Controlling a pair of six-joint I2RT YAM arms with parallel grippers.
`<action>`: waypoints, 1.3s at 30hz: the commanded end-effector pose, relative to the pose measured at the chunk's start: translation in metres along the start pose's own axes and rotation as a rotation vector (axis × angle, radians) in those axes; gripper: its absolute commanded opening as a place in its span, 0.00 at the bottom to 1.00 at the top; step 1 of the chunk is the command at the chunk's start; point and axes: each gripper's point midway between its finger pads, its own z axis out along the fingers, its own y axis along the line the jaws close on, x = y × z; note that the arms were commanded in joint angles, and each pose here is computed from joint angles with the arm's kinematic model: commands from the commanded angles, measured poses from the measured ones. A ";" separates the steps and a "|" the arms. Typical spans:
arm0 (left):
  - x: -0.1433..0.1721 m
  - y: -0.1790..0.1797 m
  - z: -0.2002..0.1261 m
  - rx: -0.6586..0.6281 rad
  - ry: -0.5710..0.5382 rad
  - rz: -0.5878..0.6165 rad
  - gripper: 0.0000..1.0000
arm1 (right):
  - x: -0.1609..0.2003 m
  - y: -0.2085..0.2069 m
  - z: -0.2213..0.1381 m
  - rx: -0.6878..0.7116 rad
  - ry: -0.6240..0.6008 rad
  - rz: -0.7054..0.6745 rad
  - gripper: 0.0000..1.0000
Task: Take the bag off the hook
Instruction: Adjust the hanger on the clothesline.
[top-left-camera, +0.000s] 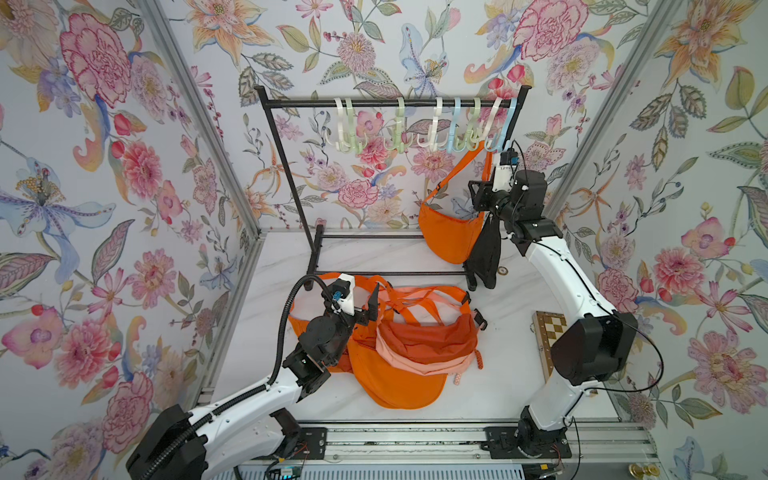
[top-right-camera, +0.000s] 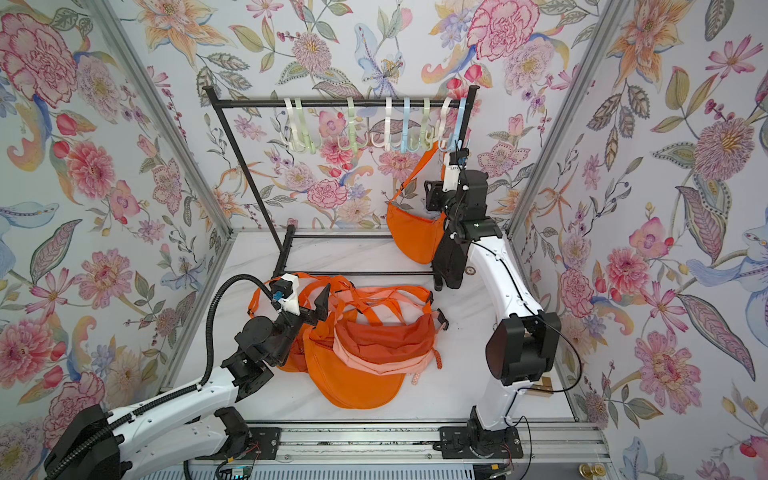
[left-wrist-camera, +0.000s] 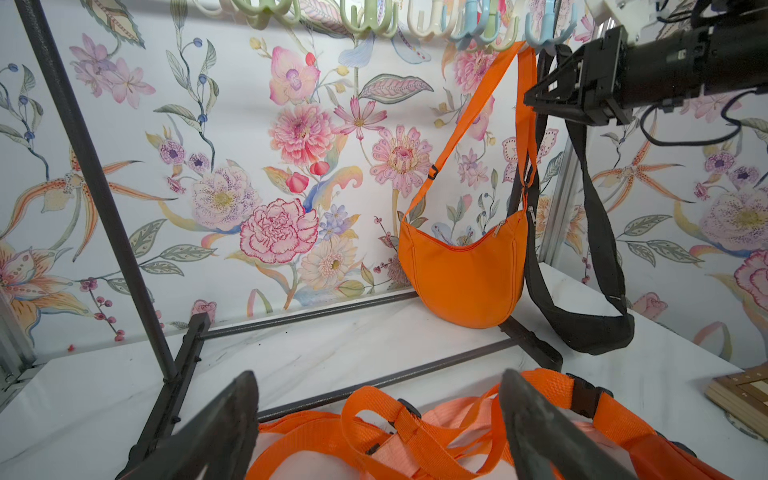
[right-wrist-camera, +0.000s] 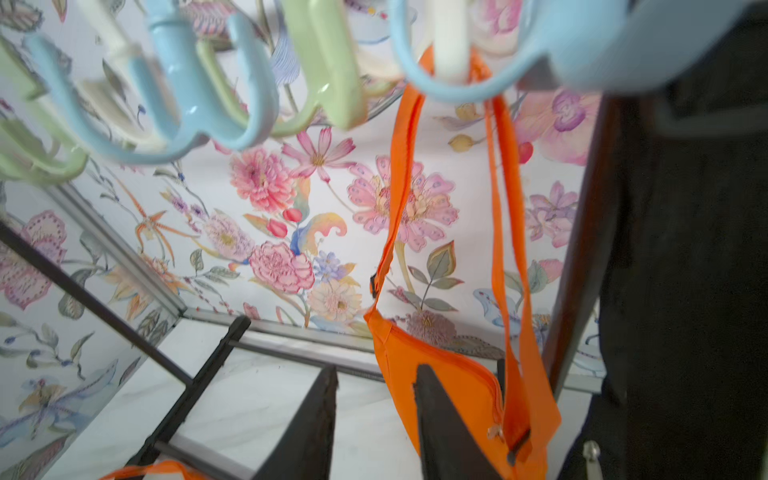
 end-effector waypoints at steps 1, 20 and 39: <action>-0.004 -0.001 -0.008 0.017 -0.025 -0.033 0.91 | -0.009 -0.009 0.004 0.015 0.025 0.012 0.31; 0.000 -0.001 -0.005 0.009 -0.023 0.000 0.94 | -0.020 -0.051 0.038 0.045 0.025 0.003 0.47; -0.007 -0.003 -0.002 0.012 -0.022 0.005 0.94 | -0.007 -0.027 0.052 0.032 0.045 -0.058 0.00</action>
